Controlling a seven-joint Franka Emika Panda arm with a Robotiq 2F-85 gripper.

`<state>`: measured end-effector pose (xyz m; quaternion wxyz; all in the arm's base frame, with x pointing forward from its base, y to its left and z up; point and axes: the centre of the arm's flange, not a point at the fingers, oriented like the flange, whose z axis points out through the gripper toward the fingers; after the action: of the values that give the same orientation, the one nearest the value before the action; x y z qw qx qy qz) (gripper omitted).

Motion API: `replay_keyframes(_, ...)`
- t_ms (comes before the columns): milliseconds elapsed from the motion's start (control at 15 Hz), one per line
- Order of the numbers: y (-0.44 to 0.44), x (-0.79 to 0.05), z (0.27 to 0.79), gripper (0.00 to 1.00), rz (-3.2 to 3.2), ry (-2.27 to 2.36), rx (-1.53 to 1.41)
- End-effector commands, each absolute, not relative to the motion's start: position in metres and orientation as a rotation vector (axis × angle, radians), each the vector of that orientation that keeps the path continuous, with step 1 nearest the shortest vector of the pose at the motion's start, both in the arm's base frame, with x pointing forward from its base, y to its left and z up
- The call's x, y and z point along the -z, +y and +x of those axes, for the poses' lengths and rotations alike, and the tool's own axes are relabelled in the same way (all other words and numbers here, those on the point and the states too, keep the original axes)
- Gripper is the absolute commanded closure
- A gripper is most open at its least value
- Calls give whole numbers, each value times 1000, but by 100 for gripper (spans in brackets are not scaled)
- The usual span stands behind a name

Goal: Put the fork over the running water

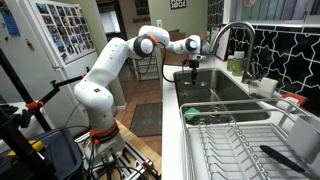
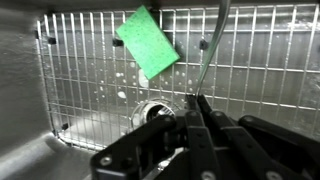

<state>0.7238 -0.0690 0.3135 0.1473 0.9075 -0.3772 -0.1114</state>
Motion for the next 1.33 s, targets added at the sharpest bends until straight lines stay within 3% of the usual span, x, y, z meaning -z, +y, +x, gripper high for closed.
replay_keyframes(0,-67,-324,678,99,2522,-1017,423)
replay_keyframes(67,-68,-319,710,96,2556,-1050,384)
replay_keyframes(1267,-94,-311,671,99,2335,-550,477)
